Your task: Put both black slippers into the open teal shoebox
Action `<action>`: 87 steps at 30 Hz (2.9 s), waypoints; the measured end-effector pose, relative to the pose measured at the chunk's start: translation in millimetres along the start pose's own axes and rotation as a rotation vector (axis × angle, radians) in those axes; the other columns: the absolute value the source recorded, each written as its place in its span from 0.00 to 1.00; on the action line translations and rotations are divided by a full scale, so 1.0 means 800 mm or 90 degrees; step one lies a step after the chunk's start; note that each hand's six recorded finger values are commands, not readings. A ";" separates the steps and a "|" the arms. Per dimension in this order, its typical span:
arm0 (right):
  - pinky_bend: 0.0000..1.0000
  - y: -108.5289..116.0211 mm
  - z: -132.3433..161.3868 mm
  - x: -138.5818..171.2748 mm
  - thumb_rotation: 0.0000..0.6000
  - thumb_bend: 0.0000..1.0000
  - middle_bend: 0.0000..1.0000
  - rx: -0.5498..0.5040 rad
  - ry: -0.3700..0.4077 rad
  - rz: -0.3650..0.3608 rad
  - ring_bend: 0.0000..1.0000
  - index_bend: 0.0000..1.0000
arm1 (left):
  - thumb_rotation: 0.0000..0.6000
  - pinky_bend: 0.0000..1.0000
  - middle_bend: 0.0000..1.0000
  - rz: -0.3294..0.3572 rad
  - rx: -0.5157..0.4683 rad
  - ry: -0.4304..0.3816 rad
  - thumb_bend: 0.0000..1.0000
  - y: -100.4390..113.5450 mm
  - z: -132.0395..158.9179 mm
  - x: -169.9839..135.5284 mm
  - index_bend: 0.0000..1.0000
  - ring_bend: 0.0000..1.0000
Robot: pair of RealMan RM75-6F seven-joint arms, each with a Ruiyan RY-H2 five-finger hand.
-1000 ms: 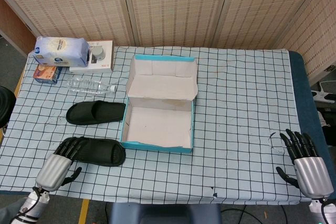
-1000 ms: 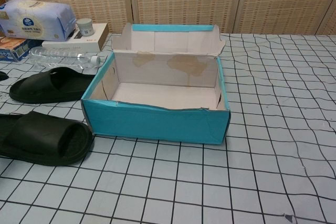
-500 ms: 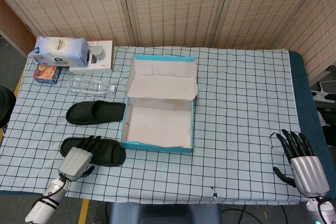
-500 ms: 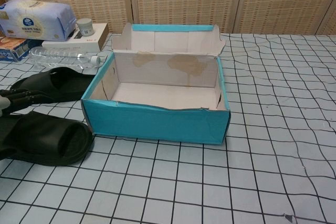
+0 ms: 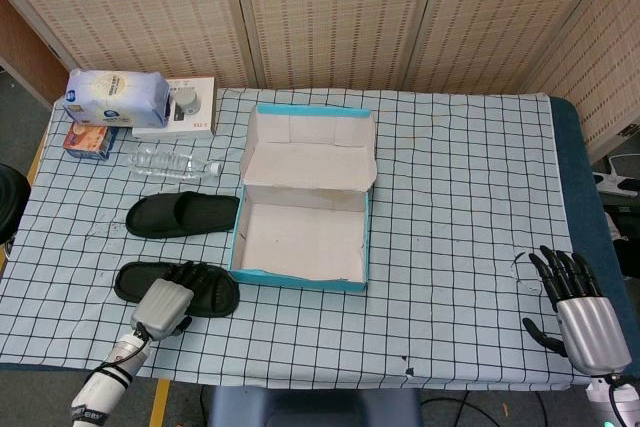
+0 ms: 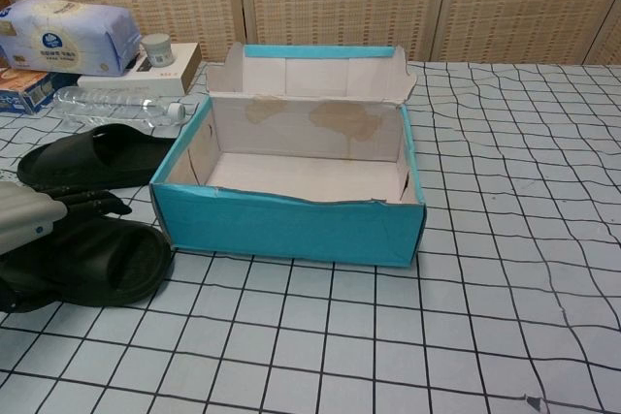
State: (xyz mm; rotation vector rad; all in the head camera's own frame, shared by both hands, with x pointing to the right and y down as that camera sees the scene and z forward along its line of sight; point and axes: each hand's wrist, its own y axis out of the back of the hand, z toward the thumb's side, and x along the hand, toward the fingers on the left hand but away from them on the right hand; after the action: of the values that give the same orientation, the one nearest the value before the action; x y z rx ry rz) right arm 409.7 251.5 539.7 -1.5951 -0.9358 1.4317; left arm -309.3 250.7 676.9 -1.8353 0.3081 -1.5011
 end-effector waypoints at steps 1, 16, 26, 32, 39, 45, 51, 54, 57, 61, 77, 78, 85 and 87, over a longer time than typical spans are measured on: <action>0.00 0.000 0.000 0.000 0.96 0.14 0.00 0.000 0.000 0.001 0.00 0.00 | 1.00 0.13 0.00 -0.003 0.003 0.003 0.32 -0.001 -0.001 0.001 0.00 0.00; 0.00 -0.001 -0.001 0.000 0.96 0.14 0.00 0.002 -0.002 0.006 0.00 0.00 | 1.00 0.17 0.07 -0.026 0.020 0.001 0.34 -0.021 -0.003 0.016 0.12 0.07; 0.00 -0.001 0.000 0.000 0.96 0.14 0.00 0.002 -0.002 0.006 0.00 0.00 | 1.00 0.32 0.47 -0.026 0.023 0.001 0.41 -0.030 -0.007 0.019 0.41 0.42; 0.00 -0.002 0.001 0.000 0.96 0.14 0.00 0.001 -0.001 0.008 0.00 0.00 | 1.00 0.46 0.62 0.013 0.019 0.004 0.46 -0.019 -0.011 0.016 0.54 0.56; 0.00 -0.004 0.003 0.000 0.96 0.14 0.00 0.004 0.001 0.011 0.00 0.00 | 1.00 0.54 0.70 0.057 0.012 0.020 0.51 -0.007 -0.023 0.004 0.62 0.63; 0.00 -0.005 0.005 0.000 0.96 0.14 0.00 0.005 0.003 0.013 0.00 0.00 | 1.00 0.55 0.70 0.104 0.024 0.046 0.51 0.013 -0.038 -0.010 0.62 0.64; 0.00 -0.009 0.007 -0.001 0.96 0.14 0.00 0.006 0.008 0.020 0.00 0.00 | 1.00 0.55 0.70 0.174 0.039 0.094 0.51 0.064 -0.068 -0.029 0.62 0.64; 0.00 -0.009 0.008 -0.001 0.96 0.14 0.00 0.007 0.009 0.020 0.00 0.00 | 1.00 0.55 0.70 0.204 0.034 0.093 0.51 0.091 -0.068 -0.030 0.62 0.64; 0.00 -0.010 0.010 0.000 0.96 0.14 0.00 0.006 0.012 0.023 0.00 0.00 | 1.00 0.55 0.70 0.233 0.017 0.065 0.51 0.120 -0.053 -0.026 0.62 0.64; 0.00 -0.011 0.010 0.000 0.96 0.14 0.00 0.005 0.014 0.026 0.00 0.00 | 1.00 0.55 0.70 0.259 -0.001 0.008 0.51 0.164 -0.021 -0.014 0.62 0.64; 0.00 -0.011 -0.002 -0.006 0.96 0.14 0.00 -0.004 -0.004 0.035 0.00 0.00 | 1.00 0.55 0.69 0.194 -0.030 -0.179 0.51 0.227 0.133 0.112 0.62 0.63; 0.00 -0.012 -0.004 -0.007 0.96 0.14 0.00 -0.005 -0.007 0.037 0.00 0.00 | 1.00 0.55 0.69 0.193 -0.027 -0.179 0.51 0.228 0.140 0.122 0.62 0.63; 0.00 -0.013 -0.007 -0.011 0.96 0.14 0.00 -0.008 -0.012 0.042 0.00 0.00 | 1.00 0.55 0.70 0.168 -0.017 -0.186 0.51 0.234 0.175 0.154 0.62 0.63; 0.00 -0.014 -0.008 -0.012 0.96 0.14 0.00 -0.010 -0.013 0.045 0.00 0.00 | 1.00 0.55 0.70 0.158 -0.014 -0.193 0.51 0.234 0.187 0.158 0.62 0.63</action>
State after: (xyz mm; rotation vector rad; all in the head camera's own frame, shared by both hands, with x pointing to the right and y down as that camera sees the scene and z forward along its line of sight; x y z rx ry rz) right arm 414.6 246.9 554.2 -1.6429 -0.9117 1.4948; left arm -86.6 100.7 639.4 -1.9299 0.3891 -1.0393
